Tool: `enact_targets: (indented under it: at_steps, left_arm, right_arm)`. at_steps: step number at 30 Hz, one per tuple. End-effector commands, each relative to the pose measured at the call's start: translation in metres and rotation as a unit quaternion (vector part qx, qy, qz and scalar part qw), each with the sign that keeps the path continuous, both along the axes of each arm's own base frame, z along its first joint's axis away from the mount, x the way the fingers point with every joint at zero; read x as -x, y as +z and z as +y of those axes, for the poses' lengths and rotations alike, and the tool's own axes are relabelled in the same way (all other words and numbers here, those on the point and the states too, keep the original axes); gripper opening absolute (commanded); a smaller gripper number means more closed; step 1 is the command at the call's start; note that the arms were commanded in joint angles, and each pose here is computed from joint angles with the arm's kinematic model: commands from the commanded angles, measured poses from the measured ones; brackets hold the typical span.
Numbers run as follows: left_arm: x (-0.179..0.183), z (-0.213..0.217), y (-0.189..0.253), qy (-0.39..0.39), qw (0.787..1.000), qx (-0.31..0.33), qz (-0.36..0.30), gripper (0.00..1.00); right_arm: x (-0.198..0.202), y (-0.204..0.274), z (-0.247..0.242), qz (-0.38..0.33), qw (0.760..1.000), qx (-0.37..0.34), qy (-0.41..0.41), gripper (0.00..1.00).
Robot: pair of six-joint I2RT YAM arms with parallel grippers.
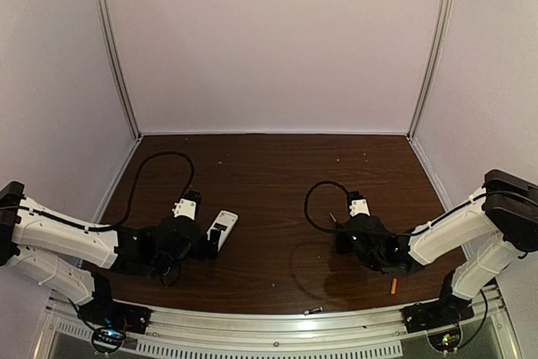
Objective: Unload the batteries from the remote control
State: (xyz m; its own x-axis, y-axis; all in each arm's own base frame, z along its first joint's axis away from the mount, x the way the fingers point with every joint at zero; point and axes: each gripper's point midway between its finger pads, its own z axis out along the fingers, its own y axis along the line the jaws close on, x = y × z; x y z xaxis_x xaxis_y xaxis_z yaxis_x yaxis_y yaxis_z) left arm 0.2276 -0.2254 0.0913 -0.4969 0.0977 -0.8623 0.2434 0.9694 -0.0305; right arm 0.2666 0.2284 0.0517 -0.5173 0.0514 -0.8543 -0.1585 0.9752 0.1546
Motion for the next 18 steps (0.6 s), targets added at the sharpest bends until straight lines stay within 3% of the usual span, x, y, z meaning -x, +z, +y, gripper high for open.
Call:
enact_targets:
  at_steps: [1, 6, 18]
  left_arm:
    - [0.006, 0.004, 0.004, -0.010, 1.000, -0.003, 0.006, 0.97]
    - [0.009, 0.013, 0.012, -0.009, 1.000, -0.010, 0.007, 0.97]
    - [0.008, 0.014, 0.041, -0.023, 0.999, -0.030, -0.009, 0.98]
  right_arm:
    - [0.004, 0.004, 0.002, 0.003, 1.000, -0.006, 0.010, 0.32]
    - [0.006, 0.012, -0.001, 0.001, 1.000, -0.009, 0.013, 0.44]
    - [0.014, 0.068, -0.001, -0.012, 0.999, -0.021, 0.044, 0.53]
